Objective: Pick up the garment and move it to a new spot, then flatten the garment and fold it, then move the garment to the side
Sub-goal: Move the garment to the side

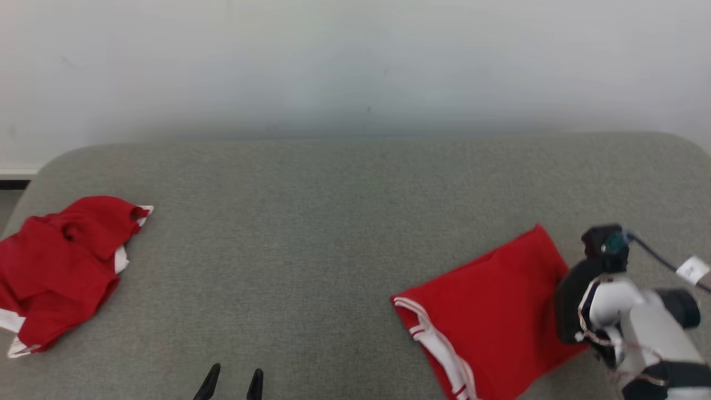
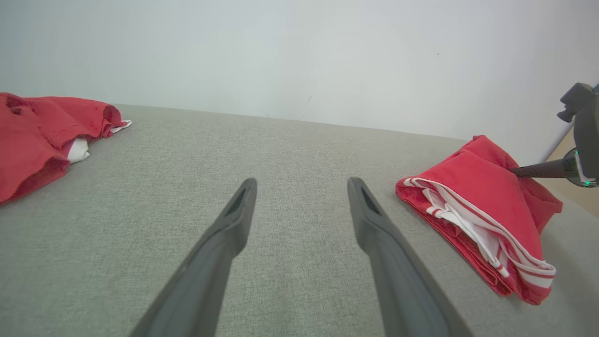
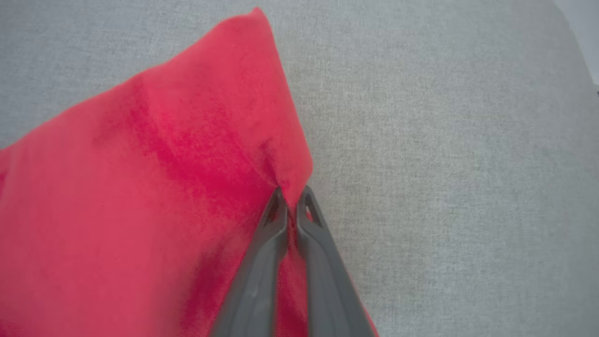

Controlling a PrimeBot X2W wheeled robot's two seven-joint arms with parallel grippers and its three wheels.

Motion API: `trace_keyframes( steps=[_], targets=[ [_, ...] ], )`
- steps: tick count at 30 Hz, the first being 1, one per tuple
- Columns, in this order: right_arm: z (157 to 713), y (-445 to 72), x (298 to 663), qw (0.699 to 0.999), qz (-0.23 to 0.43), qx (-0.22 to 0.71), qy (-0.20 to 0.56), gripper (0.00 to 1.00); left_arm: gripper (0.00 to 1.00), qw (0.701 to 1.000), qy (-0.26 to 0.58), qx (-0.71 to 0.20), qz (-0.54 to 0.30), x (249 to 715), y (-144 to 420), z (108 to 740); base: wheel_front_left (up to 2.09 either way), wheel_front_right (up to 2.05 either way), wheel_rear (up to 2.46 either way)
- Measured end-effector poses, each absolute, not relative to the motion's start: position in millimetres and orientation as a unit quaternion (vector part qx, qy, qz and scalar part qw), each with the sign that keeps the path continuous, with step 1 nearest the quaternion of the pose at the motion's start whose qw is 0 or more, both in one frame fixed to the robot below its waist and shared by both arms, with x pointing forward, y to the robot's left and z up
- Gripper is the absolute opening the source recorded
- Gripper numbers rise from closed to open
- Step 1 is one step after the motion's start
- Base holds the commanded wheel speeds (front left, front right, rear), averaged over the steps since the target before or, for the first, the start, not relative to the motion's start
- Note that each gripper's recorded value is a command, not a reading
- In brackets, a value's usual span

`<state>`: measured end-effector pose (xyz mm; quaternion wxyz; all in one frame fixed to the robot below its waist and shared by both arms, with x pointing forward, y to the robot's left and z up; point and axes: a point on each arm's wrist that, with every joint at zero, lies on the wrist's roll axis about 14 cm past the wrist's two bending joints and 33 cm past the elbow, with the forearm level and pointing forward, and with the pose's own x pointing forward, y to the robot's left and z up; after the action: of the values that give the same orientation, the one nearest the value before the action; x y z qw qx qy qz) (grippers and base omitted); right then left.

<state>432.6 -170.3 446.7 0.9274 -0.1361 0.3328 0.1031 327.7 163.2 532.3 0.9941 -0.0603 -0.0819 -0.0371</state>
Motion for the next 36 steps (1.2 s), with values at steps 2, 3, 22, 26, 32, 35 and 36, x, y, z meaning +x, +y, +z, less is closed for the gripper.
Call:
trace_keyframes(
  steps=[2,3,22,26,32,35,36],
  targets=[
    [457,-183,447,0.931,0.091,-0.152,0.32,0.0,1.0,0.993,-0.086,-0.063,-0.055,334,151,536,0.0,0.0,0.0],
    [461,-190,454,0.931,0.085,-0.162,0.315,0.0,1.0,0.992,-0.09,-0.063,-0.064,338,145,539,0.0,0.0,0.0],
    [487,-384,516,0.929,-0.115,-0.205,0.286,0.0,1.0,0.979,-0.07,-0.062,-0.18,396,80,525,0.0,0.0,0.0],
    [491,-400,525,0.925,-0.137,-0.216,0.282,0.0,1.0,0.98,-0.067,-0.062,-0.178,406,80,521,0.0,0.0,0.0],
    [501,-426,517,0.915,-0.169,-0.24,0.276,0.0,1.0,0.979,-0.053,-0.067,-0.184,410,74,511,0.0,0.0,0.0],
    [510,-439,509,0.912,-0.185,-0.248,0.27,0.0,1.0,0.978,-0.053,-0.069,-0.187,410,72,511,0.0,0.0,0.0],
    [509,-437,509,0.914,-0.183,-0.245,0.266,0.0,1.0,0.978,-0.053,-0.069,-0.188,410,72,511,0.0,0.0,0.0]
  ],
)
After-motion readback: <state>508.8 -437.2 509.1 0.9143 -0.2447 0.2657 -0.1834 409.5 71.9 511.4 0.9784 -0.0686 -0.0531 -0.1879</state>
